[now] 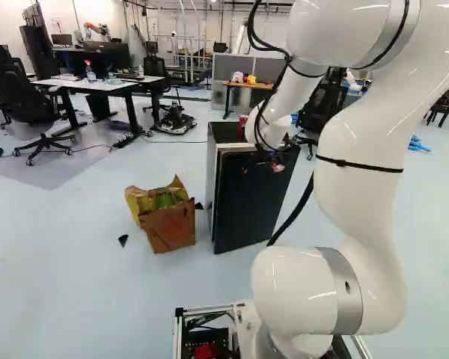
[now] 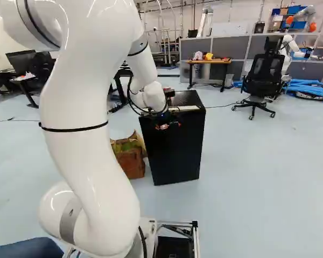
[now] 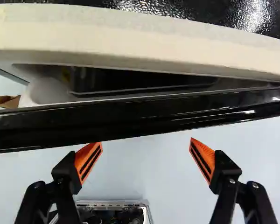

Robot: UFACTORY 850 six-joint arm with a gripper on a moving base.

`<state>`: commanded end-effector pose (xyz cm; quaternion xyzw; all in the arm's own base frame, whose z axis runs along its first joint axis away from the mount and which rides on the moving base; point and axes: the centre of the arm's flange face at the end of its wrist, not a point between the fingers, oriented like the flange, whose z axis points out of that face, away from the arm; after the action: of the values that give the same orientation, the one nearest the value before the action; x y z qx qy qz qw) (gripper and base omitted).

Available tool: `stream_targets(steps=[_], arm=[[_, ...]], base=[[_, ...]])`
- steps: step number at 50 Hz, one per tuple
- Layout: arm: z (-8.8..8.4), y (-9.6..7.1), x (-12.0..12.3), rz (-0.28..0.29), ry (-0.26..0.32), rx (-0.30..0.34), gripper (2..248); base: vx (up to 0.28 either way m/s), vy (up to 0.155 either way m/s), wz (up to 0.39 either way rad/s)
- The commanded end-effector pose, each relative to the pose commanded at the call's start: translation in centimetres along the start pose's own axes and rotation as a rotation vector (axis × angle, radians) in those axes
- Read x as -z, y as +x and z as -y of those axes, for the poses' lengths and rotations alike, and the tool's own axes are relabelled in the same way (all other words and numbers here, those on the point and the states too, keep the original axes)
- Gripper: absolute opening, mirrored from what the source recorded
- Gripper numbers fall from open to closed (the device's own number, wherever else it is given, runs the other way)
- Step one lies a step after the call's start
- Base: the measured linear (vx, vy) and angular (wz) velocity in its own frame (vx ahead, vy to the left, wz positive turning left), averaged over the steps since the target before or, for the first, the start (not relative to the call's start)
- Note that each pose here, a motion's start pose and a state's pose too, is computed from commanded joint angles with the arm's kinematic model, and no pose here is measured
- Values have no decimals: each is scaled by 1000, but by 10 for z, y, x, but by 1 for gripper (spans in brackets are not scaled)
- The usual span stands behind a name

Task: Grab a drink from the fridge

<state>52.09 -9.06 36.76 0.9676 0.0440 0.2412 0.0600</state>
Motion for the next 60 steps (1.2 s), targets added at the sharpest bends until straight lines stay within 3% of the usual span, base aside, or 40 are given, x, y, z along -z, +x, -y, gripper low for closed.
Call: stream_targets(steps=[35,60], arm=[[1,7,-4,-10,6,-97,247],[0,14,-4,-85,2,-104,247]], base=[[0,0,0],[0,0,0]])
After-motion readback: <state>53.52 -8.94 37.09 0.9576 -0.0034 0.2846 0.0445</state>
